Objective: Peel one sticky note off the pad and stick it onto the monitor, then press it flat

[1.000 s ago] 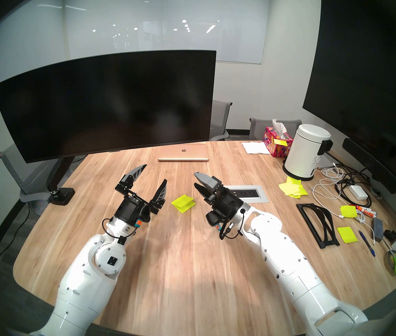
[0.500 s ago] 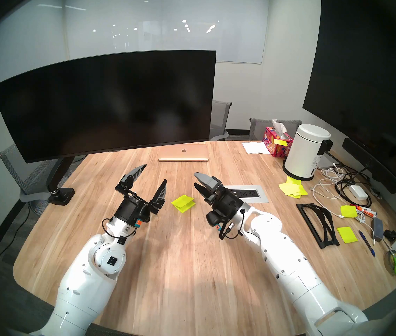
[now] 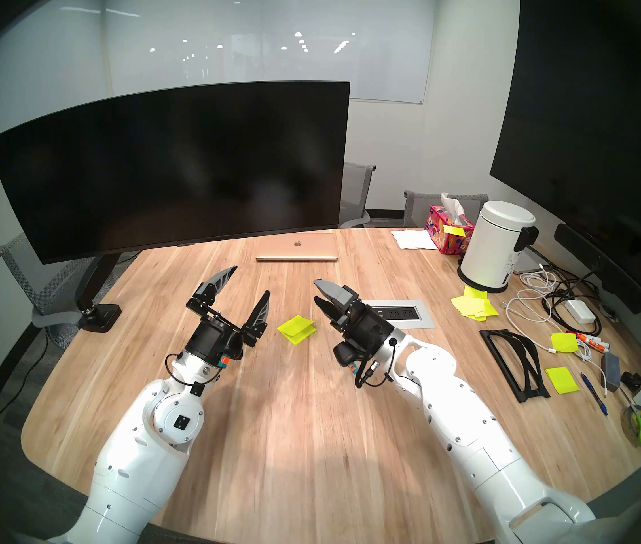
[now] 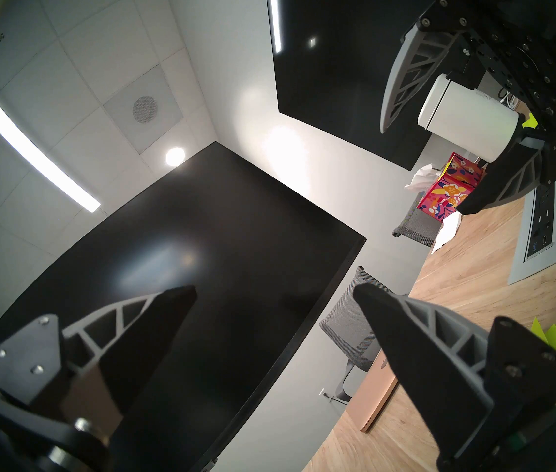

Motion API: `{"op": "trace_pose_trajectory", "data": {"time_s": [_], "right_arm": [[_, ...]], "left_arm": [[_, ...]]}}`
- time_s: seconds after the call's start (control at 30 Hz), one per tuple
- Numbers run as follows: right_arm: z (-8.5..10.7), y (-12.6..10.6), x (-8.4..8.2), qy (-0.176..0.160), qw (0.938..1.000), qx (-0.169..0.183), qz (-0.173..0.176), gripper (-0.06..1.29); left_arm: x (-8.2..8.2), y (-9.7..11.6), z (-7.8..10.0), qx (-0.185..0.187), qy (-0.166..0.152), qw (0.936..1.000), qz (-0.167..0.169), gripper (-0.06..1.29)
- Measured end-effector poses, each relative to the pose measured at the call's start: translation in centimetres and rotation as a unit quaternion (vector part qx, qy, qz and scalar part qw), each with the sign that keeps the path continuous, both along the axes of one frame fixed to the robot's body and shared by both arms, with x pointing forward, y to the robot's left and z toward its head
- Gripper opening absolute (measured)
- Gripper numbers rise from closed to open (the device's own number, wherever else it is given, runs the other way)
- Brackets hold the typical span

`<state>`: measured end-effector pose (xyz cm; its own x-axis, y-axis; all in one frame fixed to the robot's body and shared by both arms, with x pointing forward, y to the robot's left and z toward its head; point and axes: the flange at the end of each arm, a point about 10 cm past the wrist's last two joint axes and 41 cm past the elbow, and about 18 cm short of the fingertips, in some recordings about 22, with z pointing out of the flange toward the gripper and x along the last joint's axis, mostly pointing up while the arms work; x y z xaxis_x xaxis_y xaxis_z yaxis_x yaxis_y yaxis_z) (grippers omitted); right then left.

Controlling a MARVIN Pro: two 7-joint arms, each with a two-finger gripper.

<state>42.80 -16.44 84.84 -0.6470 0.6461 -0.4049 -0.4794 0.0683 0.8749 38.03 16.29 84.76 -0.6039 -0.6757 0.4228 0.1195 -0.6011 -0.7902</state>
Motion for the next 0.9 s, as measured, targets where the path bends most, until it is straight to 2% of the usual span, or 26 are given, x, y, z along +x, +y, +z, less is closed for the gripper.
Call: {"op": "trace_pose_trajectory", "data": {"time_s": [0.43, 0.7, 0.9], "right_arm": [[-0.1, -0.1, 0.0, -0.003, 1.0, -0.007, -0.002, 1.23], [-0.4, -1.1, 0.2, -0.002, 0.9994, -0.034, -0.003, 1.23], [-1.2, -0.9, 0.3, 0.016, 0.9971, -0.075, 0.006, 1.23]], "left_arm": [[0.0, 0.0, 0.0, 0.0, 0.0, 1.0, 0.0, 1.27], [0.0, 0.0, 0.0, 0.0, 0.0, 1.0, 0.0, 1.27], [0.0, 0.0, 0.0, 0.0, 0.0, 1.0, 0.0, 1.27]]}}
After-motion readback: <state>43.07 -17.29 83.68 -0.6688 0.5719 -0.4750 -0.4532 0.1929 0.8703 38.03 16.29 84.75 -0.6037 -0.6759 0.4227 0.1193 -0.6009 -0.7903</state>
